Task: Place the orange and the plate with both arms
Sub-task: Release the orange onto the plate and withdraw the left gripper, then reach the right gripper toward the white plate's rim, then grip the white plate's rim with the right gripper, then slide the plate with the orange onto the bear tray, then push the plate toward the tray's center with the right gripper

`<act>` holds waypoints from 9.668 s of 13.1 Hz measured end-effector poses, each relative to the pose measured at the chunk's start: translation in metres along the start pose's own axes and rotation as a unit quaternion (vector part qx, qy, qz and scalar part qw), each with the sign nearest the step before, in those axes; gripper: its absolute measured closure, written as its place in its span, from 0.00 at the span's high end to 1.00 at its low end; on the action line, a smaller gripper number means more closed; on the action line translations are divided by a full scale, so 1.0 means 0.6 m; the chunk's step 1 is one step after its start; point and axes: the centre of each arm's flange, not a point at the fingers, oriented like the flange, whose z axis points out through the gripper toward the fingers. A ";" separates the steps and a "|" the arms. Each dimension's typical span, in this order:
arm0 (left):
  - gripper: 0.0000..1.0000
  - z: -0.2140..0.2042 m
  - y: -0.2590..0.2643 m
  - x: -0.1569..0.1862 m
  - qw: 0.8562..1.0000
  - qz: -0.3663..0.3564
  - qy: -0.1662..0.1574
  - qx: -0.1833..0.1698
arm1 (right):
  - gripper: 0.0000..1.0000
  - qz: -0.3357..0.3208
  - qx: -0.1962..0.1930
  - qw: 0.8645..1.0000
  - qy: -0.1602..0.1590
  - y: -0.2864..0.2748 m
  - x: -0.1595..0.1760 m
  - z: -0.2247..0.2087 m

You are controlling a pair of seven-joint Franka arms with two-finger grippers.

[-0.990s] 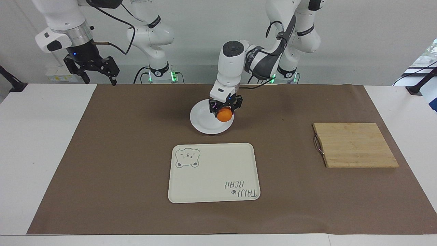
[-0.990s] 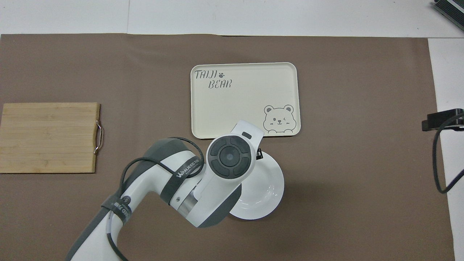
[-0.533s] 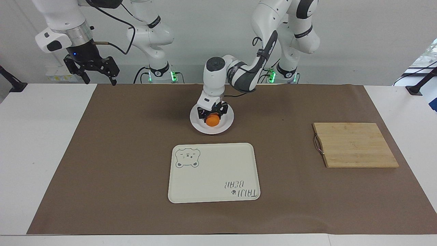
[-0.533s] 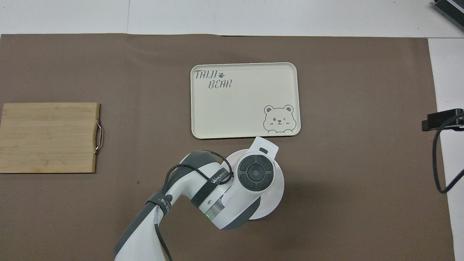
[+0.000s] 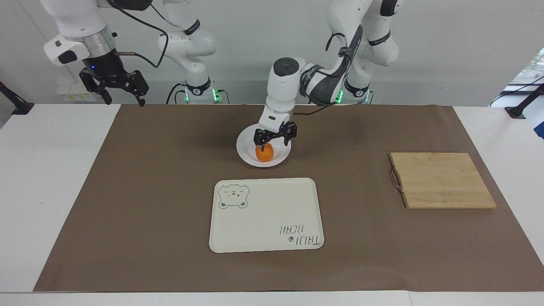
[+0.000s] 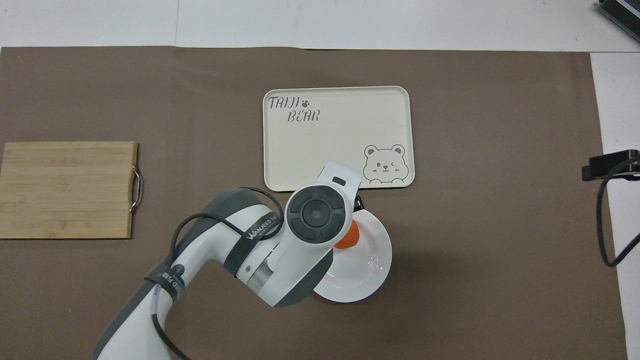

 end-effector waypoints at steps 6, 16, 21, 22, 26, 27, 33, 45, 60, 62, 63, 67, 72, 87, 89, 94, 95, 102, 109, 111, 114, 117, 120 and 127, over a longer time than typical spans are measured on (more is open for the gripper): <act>1.00 -0.168 -0.159 0.211 0.999 0.047 0.012 0.006 | 1.00 0.000 0.000 1.000 0.000 0.000 0.000 0.000; 1.00 -0.279 -0.504 0.401 0.988 0.153 0.011 0.026 | 1.00 -0.024 0.006 1.000 0.000 -0.045 -0.003 -0.003; 1.00 -0.339 -0.566 0.376 0.985 0.170 -0.011 0.030 | 1.00 -0.020 0.166 0.986 -0.004 -0.123 0.018 0.103; 1.00 -0.354 -0.572 0.366 0.984 0.176 -0.013 0.030 | 1.00 -0.021 0.201 0.979 -0.007 -0.144 0.023 0.148; 1.00 -0.384 -0.608 0.347 0.984 0.175 -0.029 0.032 | 1.00 -0.034 0.284 0.957 -0.039 -0.218 0.022 0.316; 1.00 -0.383 -0.610 0.345 0.984 0.173 -0.035 0.032 | 1.00 -0.034 0.302 0.952 -0.045 -0.230 0.023 0.345; 1.00 -0.383 -0.601 0.341 0.984 0.172 -0.035 0.033 | 1.00 -0.023 0.328 0.943 -0.050 -0.273 0.022 0.430; 1.00 -0.385 -0.608 0.343 0.985 0.167 -0.035 0.033 | 1.00 -0.015 0.328 0.943 -0.046 -0.256 0.026 0.428; 1.00 -0.385 -0.608 0.343 0.985 0.167 -0.035 0.033 | 1.00 -0.031 0.411 0.907 -0.083 -0.267 -0.027 0.607; 1.00 -0.385 -0.608 0.343 0.985 0.167 -0.035 0.033 | 1.00 -0.022 0.420 0.903 -0.087 -0.268 -0.043 0.610; 1.00 -0.385 -0.608 0.343 0.985 0.167 -0.035 0.033 | 1.00 -0.020 0.426 0.900 -0.087 -0.271 -0.053 0.611; 1.00 -0.385 -0.608 0.343 0.985 0.167 -0.035 0.033 | 1.00 -0.025 0.430 0.897 -0.097 -0.279 -0.091 0.615; 1.00 -0.385 -0.608 0.343 0.985 0.167 -0.035 0.033 | 1.00 -0.022 0.448 0.889 -0.088 -0.279 -0.132 0.650; 1.00 -0.385 -0.608 0.343 0.985 0.167 -0.035 0.033 | 0.04 -0.013 0.459 0.885 -0.076 -0.294 -0.131 0.635; 1.00 -0.385 -0.608 0.343 0.985 0.167 -0.035 0.033 | 0.04 -0.026 0.476 0.878 -0.047 -0.302 -0.109 0.618; 1.00 -0.385 -0.608 0.343 0.985 0.167 -0.035 0.033 | 0.04 -0.026 0.506 0.862 0.001 -0.322 -0.028 0.577; 1.00 -0.385 -0.608 0.343 0.985 0.167 -0.035 0.033 | 0.04 -0.023 0.510 0.860 0.006 -0.323 -0.005 0.566; 1.00 -0.385 -0.608 0.343 0.985 0.167 -0.035 0.033 | 0.04 0.045 0.543 0.839 0.020 -0.308 0.182 0.480; 1.00 -0.385 -0.608 0.343 0.985 0.167 -0.035 0.033 | 0.04 0.061 0.545 0.836 0.017 -0.320 0.222 0.475; 1.00 -0.385 -0.608 0.343 0.985 0.167 -0.035 0.033 | 0.04 0.061 0.546 0.836 0.019 -0.321 0.227 0.473; 1.00 -0.385 -0.608 0.343 0.985 0.167 -0.035 0.033 | 0.04 0.071 0.545 0.835 0.021 -0.330 0.262 0.482; 1.00 -0.385 -0.608 0.343 0.985 0.167 -0.035 0.033 | 0.04 0.078 0.535 0.840 0.035 -0.338 0.307 0.531; 1.00 -0.385 -0.608 0.343 0.985 0.167 -0.035 0.033 | 0.04 0.081 0.528 0.845 0.037 -0.345 0.332 0.583; 1.00 -0.385 -0.608 0.343 0.985 0.167 -0.035 0.033 | 0.04 -0.002 0.498 0.866 0.030 -0.334 0.324 0.678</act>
